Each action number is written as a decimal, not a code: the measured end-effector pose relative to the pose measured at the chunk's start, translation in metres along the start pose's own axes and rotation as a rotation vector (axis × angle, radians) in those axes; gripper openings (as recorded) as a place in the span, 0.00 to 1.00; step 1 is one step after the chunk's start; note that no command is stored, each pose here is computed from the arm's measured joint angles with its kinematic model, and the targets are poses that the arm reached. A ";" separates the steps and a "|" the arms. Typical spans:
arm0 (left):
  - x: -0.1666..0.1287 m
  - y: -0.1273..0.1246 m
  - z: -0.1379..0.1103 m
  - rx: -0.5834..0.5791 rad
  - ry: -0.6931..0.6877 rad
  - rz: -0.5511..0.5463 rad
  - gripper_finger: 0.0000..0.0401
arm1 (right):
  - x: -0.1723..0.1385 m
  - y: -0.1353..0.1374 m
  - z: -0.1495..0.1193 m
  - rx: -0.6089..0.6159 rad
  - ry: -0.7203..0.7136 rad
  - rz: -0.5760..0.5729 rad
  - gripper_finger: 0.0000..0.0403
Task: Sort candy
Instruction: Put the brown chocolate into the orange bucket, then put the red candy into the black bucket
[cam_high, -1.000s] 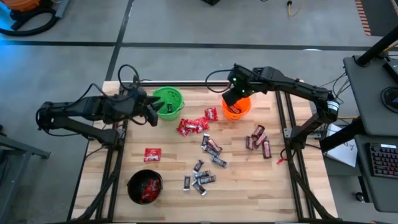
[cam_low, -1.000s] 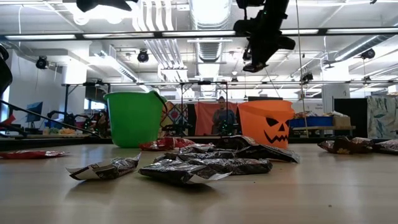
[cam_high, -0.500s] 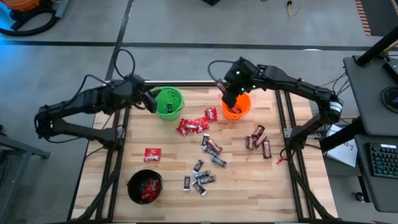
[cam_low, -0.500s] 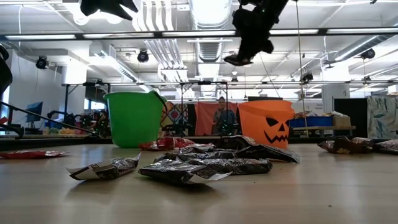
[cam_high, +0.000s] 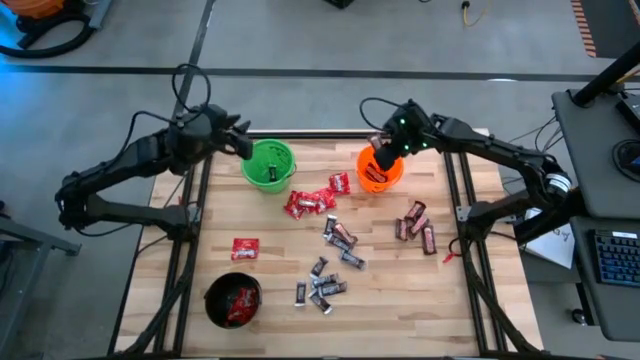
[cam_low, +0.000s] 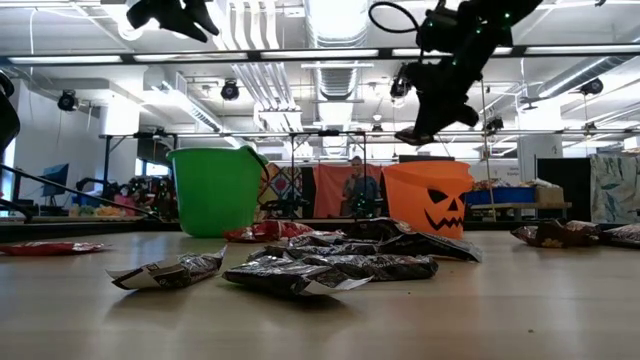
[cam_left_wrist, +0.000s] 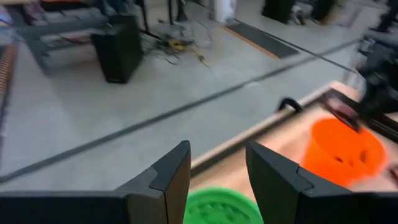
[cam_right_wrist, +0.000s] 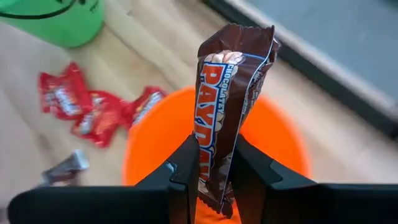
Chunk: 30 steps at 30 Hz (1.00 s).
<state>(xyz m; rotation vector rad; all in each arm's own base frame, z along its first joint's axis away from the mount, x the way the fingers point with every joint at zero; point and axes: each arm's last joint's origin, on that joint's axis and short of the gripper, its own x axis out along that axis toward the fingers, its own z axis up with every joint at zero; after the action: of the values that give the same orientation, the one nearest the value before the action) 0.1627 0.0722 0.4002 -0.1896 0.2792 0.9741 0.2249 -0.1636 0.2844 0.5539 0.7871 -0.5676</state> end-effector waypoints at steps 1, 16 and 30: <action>0.001 0.001 0.001 0.005 -0.012 0.009 0.35 | 0.000 0.001 -0.002 0.018 0.007 0.018 0.17; 0.010 0.013 0.016 0.061 -0.118 0.108 0.35 | 0.013 0.001 -0.012 -0.006 0.059 -0.012 0.24; 0.009 0.014 -0.001 0.008 0.044 0.054 0.35 | 0.008 0.004 0.001 0.107 0.029 -0.004 0.50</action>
<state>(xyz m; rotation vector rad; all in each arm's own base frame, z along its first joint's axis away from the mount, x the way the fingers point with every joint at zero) 0.1555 0.0869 0.3961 -0.1970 0.3300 1.0232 0.2329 -0.1631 0.2798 0.6602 0.7890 -0.6089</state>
